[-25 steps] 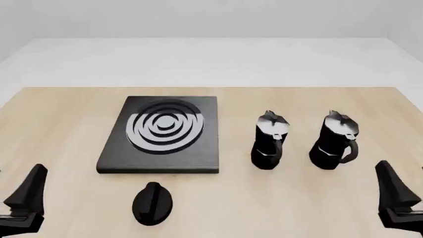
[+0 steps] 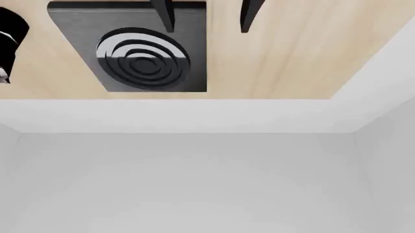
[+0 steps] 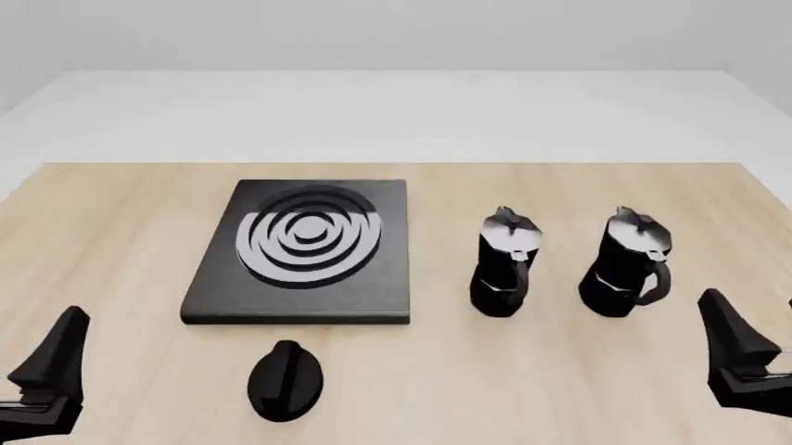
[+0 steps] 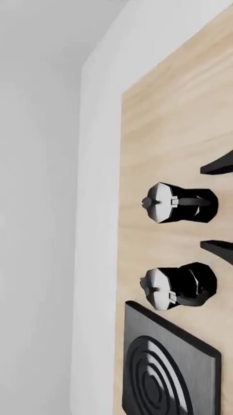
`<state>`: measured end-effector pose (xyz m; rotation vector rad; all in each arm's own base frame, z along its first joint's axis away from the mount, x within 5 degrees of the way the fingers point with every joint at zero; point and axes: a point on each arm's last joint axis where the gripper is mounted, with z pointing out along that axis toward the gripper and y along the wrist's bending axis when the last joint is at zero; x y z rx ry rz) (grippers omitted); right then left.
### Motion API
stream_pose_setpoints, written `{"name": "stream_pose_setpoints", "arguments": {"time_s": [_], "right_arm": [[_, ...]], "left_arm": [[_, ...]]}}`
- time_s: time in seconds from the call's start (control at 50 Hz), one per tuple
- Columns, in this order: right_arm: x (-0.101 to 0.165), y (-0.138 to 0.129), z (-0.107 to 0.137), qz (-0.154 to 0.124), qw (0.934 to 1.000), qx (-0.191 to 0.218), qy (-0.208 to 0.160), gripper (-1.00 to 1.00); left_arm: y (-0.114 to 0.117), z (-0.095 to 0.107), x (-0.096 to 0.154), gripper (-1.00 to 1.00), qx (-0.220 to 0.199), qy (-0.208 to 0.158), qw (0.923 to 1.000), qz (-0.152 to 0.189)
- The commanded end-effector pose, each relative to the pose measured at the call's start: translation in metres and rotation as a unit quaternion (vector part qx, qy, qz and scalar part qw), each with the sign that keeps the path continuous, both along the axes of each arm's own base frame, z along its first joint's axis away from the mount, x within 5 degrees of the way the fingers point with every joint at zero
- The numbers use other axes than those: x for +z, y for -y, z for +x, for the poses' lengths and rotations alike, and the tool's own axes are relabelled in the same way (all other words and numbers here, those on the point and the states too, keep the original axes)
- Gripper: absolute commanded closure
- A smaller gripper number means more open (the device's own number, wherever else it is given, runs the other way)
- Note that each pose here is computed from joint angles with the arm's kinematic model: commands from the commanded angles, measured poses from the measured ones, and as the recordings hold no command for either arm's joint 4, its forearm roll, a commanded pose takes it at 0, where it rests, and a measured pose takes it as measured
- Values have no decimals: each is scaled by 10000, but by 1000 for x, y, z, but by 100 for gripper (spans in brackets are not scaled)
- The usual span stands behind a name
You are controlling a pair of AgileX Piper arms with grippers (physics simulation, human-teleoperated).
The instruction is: Put the right moka pot on the stove.
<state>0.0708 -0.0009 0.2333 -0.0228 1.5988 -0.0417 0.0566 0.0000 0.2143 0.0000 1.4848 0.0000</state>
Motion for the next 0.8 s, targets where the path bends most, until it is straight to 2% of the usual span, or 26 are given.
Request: {"name": "stream_pose_setpoints", "arguments": {"time_s": [0.02, 0.08, 0.14, 0.38, 0.4, 0.5, 0.76, 0.8], "right_arm": [[3, 2, 20, -45, 9983, -71, -578, -100], [1, 1, 27, -80, 9970, -26, -767, -100], [-1, 1, 30, 82, 9965, -36, -833, -100], [-2, 2, 43, -77, 9943, -42, -1061, -100], [-1, 2, 45, -158, 9937, -45, -1105, -100], [-9, 2, 51, -240, 9920, -16, -1239, -100], [-23, 3, 68, -275, 9885, -32, -1489, -100], [-35, 6, 73, -229, 9875, -124, -1552, -100]], "left_arm": [[0, 0, 0, -100, 0, 0, 10000, 0], [0, 0, 0, -100, 0, 0, 10000, 0], [0, 0, 0, -100, 0, 0, 10000, 0], [0, 0, 0, -100, 0, 0, 10000, 0], [0, 0, 0, -100, 0, 0, 10000, 0], [0, 0, 0, -100, 0, 0, 10000, 0], [0, 0, 0, -100, 0, 0, 10000, 0], [0, 0, 0, -100, 0, 0, 10000, 0]]}}
